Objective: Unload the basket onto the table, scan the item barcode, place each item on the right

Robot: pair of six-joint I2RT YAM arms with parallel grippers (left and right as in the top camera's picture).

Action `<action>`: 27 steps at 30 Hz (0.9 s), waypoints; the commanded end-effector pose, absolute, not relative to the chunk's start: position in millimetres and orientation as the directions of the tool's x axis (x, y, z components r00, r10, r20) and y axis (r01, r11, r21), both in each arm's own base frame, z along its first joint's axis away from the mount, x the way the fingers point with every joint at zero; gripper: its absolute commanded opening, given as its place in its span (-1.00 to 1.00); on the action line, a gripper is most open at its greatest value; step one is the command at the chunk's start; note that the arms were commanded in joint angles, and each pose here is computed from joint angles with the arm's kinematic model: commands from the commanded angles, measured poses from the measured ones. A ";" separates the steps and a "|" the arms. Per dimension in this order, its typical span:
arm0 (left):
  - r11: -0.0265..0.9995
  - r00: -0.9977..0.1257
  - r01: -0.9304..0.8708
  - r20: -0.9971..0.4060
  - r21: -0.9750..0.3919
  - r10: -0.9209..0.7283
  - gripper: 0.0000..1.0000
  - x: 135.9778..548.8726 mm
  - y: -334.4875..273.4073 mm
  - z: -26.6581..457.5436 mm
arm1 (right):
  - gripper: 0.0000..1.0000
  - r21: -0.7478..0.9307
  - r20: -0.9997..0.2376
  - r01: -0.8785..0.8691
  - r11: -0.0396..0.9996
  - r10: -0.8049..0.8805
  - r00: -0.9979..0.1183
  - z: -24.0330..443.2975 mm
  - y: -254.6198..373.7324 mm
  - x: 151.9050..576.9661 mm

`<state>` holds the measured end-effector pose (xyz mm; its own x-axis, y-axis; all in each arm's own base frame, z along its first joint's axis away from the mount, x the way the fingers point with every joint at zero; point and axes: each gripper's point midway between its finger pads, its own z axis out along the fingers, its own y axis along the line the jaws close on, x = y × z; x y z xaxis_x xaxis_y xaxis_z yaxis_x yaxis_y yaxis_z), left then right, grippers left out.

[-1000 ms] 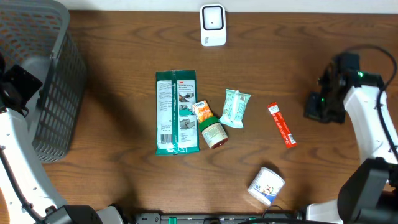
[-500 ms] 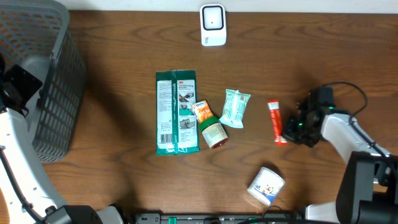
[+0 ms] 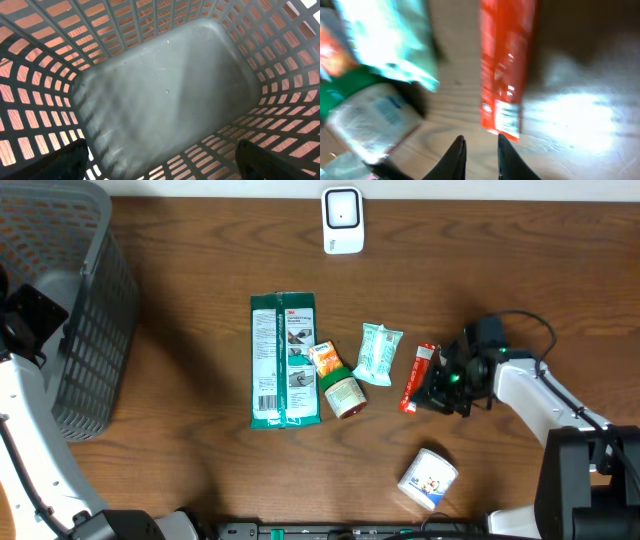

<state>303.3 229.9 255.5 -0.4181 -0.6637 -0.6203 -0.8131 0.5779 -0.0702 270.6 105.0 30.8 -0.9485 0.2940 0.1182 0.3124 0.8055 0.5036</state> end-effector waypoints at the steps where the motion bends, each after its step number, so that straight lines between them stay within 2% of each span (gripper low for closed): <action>1: 0.581 -0.423 -0.811 -0.626 -0.060 -0.655 0.87 304.2 232.9 257.9 | -0.69 0.509 0.031 0.256 0.822 0.280 -0.960 46.3 101.6 288.3; 4: 0.581 -0.423 -0.811 -0.626 -0.060 -0.655 0.87 304.3 233.0 257.8 | -0.87 0.349 0.002 0.345 0.871 0.368 -0.930 27.3 72.9 286.2; 7: 0.581 -0.423 -0.811 -0.626 -0.060 -0.655 0.87 304.3 233.0 257.8 | -0.93 0.294 0.003 0.423 0.857 0.442 -0.897 12.6 63.5 279.6; 11: 0.581 -0.423 -0.811 -0.626 -0.060 -0.655 0.87 304.2 232.9 257.9 | -0.93 0.342 0.031 0.496 0.798 0.518 -0.855 -3.2 72.8 274.0; 15: 0.582 -0.423 -0.811 -0.626 -0.060 -0.655 0.87 304.2 232.9 257.9 | -0.87 0.436 0.060 0.461 0.773 0.486 -0.872 -5.1 98.5 271.4; 20: 0.581 -0.423 -0.811 -0.626 -0.060 -0.655 0.87 304.3 233.0 257.9 | -0.85 0.455 0.081 0.425 0.783 0.439 -0.895 -3.0 119.7 264.2; 25: 0.581 -0.423 -0.811 -0.626 -0.060 -0.655 0.87 304.3 233.0 257.9 | -0.80 0.534 0.117 0.365 0.763 0.361 -0.925 17.6 135.9 261.2; 27: 0.582 -0.423 -0.811 -0.626 -0.060 -0.655 0.87 304.2 232.9 257.9 | -0.76 0.550 0.090 0.323 0.770 0.330 -0.940 35.7 134.6 265.1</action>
